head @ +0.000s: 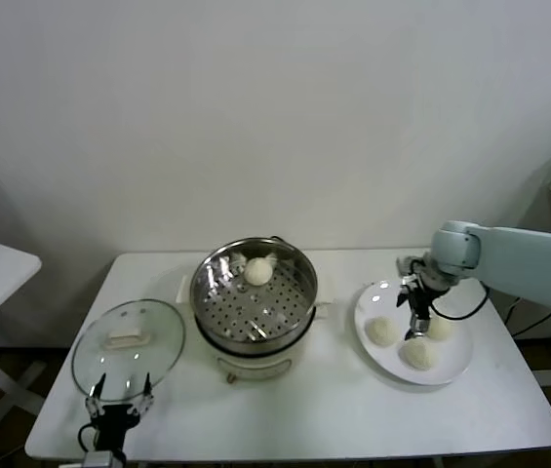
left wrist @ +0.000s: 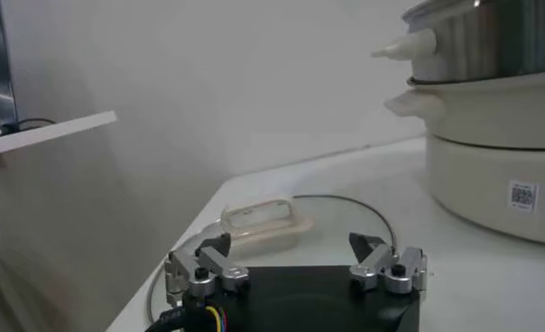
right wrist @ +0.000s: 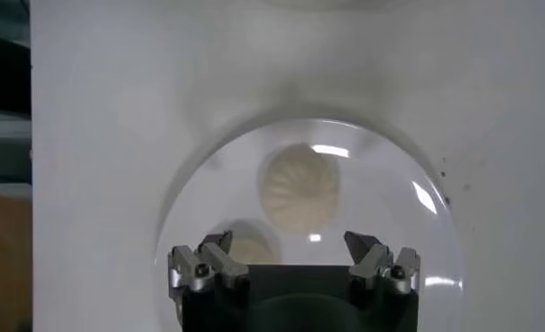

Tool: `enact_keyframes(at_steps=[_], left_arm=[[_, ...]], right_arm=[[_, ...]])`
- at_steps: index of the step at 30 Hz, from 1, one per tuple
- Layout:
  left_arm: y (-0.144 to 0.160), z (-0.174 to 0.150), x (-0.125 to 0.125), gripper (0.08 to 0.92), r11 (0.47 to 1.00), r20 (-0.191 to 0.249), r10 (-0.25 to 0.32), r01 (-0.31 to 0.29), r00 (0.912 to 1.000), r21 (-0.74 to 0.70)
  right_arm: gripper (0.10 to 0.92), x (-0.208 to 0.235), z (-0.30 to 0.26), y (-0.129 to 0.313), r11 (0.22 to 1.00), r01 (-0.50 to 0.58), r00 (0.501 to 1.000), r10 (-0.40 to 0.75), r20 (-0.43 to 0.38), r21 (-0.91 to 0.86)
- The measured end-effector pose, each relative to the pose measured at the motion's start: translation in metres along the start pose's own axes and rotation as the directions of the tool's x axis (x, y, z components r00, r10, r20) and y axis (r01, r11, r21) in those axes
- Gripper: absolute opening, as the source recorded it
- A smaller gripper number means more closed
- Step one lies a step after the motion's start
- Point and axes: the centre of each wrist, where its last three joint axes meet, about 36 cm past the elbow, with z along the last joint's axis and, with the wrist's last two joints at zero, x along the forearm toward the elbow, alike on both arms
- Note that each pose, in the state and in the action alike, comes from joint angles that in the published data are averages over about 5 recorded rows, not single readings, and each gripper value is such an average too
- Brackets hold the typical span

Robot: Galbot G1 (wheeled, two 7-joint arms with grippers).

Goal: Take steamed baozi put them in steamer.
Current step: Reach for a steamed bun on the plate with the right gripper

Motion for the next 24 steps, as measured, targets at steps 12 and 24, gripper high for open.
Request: enact_keyframes(at_steps=[12,24], left_arm=[[0.001,0.002,0.000,0.823,1.000,-0.004,0.002,-0.002,1.0000,-0.006],[0.002,0.003,0.001,0.823,1.000,-0.007,-0.001,0.001,1.0000,-0.006]], right_arm=[[0.823,-0.034,-0.020,-0.004,0.999,-0.025,0.999,0.026,-0.037,0.048],[0.780,-0.048,-0.027,-0.004,0.998,-0.033,0.999,0.036,-0.037,0.059]])
